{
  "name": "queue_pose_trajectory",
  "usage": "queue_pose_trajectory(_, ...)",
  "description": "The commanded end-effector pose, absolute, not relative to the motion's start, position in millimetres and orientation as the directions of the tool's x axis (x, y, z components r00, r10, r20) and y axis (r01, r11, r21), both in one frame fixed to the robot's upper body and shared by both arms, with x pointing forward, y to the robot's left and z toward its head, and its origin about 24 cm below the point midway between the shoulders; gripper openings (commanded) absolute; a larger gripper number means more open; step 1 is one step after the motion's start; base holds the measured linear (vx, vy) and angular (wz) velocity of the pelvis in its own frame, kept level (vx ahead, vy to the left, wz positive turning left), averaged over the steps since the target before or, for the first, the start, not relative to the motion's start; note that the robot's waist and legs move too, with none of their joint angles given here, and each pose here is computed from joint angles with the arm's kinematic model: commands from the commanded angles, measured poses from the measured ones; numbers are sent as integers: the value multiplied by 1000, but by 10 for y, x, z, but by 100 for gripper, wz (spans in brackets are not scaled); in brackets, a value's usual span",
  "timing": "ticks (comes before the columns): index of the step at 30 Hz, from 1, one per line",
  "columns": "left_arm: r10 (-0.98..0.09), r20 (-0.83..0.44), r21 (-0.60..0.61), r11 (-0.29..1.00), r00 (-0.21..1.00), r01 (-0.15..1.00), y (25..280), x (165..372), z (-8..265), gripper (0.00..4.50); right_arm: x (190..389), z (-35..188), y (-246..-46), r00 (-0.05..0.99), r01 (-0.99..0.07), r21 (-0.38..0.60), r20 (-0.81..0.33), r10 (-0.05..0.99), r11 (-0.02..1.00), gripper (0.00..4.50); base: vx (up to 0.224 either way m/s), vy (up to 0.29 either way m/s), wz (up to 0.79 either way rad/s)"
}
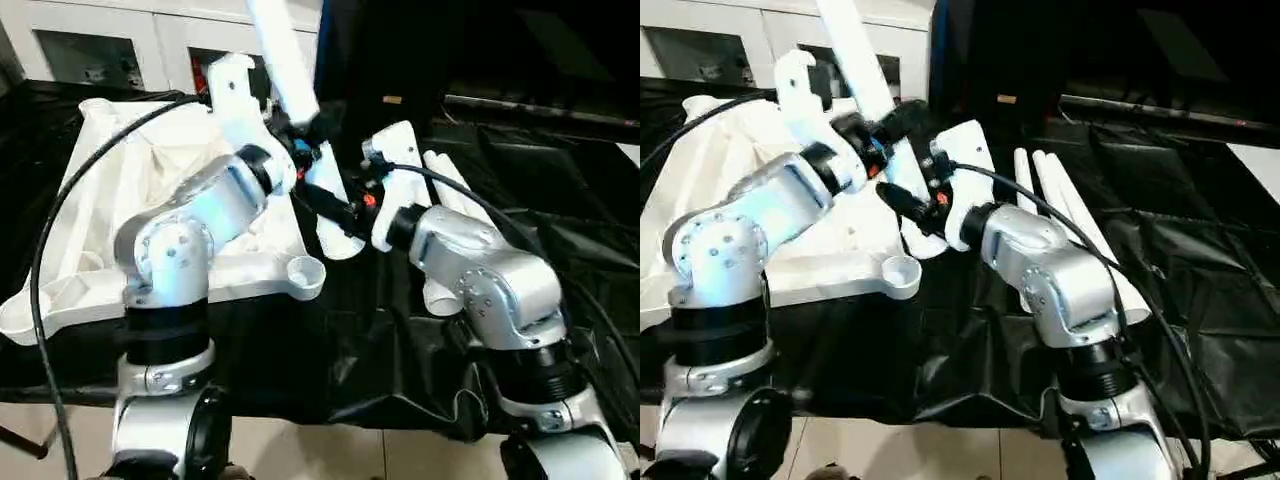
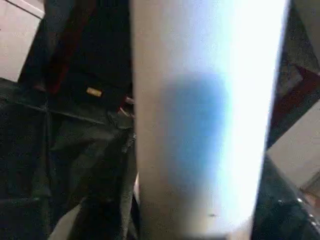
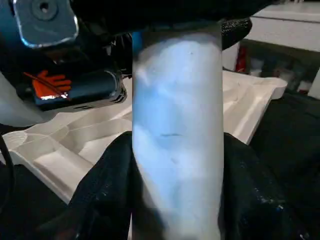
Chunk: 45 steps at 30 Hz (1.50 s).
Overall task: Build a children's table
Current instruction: Pick table leg
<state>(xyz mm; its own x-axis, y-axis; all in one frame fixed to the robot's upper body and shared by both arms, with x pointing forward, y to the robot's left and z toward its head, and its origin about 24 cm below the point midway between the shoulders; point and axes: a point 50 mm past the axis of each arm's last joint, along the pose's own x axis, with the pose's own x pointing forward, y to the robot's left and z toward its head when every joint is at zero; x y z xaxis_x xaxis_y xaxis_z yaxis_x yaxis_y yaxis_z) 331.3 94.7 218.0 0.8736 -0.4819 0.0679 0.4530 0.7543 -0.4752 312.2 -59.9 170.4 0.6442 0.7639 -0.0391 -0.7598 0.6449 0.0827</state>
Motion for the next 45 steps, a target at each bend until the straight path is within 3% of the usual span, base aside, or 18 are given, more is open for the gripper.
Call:
queue_pose_trajectory(1,-398,64,-485,789,915,376,1083,3364,2195,236,3146,1813,-664,669,-743,59,20,743,667,191,0,0,0)
queue_pose_trajectory(9,-386,81,-496,784,919,373,1113,3359,2207,196,3149,1810,-664,673,-739,69,20,739,670,191,0,0,0)
queue_pose_trajectory(12,-391,86,-498,780,916,380,1109,3357,2214,195,3145,1806,-666,668,-742,94,23,744,663,261,0,0,0)
queue_pose_trajectory(15,-395,88,-498,778,915,384,1108,3356,2218,194,3144,1810,-670,666,-744,102,25,746,660,270,0,0,0)
queue_pose_trajectory(23,-428,107,-462,778,897,426,1110,3350,2251,192,3155,1847,-772,652,-755,111,23,758,646,347,0,0,0)
queue_pose_trajectory(30,-607,131,-398,692,784,602,1044,3282,2327,191,3139,1879,-1023,566,-811,180,-1,824,557,348,0,0,0)
queue_pose_trajectory(34,-704,158,-376,606,693,701,1055,3247,2415,191,3134,1949,-1159,498,-840,268,37,866,471,348,0,0,0)
queue_pose_trajectory(45,-754,262,-460,450,602,765,1071,3235,2537,191,3067,1955,-1150,393,-864,356,36,919,355,348,0,0,0)
